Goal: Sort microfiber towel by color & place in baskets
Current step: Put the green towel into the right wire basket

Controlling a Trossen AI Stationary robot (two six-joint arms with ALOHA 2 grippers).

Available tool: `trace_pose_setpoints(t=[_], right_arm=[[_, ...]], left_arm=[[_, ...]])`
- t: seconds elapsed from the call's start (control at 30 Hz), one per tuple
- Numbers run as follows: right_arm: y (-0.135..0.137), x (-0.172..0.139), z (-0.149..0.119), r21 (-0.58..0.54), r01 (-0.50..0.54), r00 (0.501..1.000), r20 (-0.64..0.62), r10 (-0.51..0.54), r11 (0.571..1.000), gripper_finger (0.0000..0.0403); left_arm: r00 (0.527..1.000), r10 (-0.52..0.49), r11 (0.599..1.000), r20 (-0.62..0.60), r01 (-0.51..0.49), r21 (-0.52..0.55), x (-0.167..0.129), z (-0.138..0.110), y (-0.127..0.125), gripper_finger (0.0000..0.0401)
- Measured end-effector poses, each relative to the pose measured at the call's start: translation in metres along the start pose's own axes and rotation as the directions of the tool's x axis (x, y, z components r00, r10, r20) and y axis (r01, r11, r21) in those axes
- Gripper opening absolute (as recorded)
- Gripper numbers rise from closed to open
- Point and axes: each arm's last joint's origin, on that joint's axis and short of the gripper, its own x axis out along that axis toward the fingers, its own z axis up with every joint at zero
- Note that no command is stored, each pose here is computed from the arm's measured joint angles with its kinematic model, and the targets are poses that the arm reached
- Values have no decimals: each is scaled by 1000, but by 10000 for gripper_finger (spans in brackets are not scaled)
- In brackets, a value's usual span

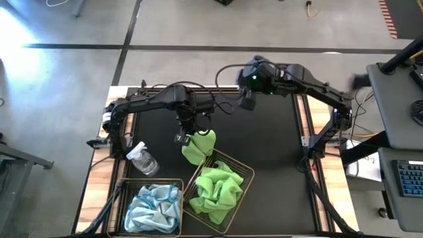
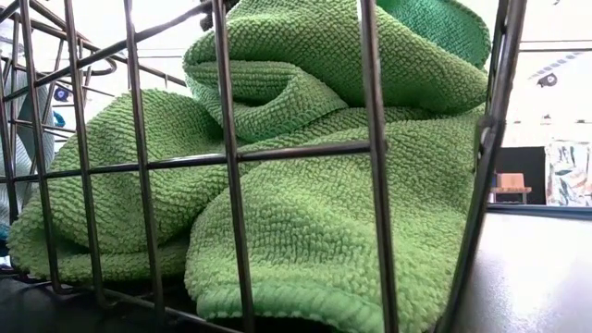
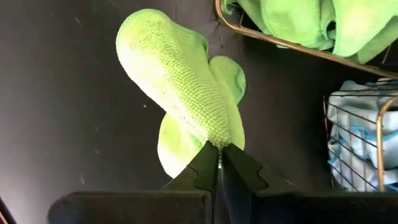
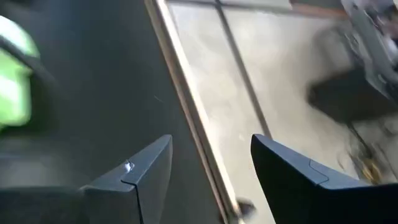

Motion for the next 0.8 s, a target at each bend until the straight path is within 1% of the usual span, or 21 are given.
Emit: trace_pose_setpoints(t=[0.03,0.1,0.23,0.3,0.43,0.57,0.7,0.8], right_arm=[[-5,0,-4,14,15,1000,-26,-14,1000,215],[-12,2,-10,58,9,997,-74,-5,998,215],[-18,7,-20,145,-40,987,-147,61,989,215],[-17,10,-23,162,-59,982,-168,87,985,215],[-11,16,-27,156,-89,974,-195,119,984,215],[-7,24,-31,152,-114,963,-225,146,982,215],[-2,33,-36,153,-122,952,-261,159,981,215],[1,38,-40,148,-125,944,-287,164,981,215]], left_arm=[[1000,-5,1000,1,5,-10,-2,-1,-1,0],[1000,-23,999,17,23,-27,-7,-4,-4,0],[996,-39,997,74,44,-61,-24,-10,-13,0],[993,-37,996,111,46,-76,-35,-13,-19,0],[978,-14,996,210,32,-82,-65,-21,-37,0],[945,-51,997,323,67,-40,-93,-26,-59,0],[889,-143,988,434,152,15,-123,-34,-86,0],[855,-194,979,480,198,43,-139,-39,-106,0]])
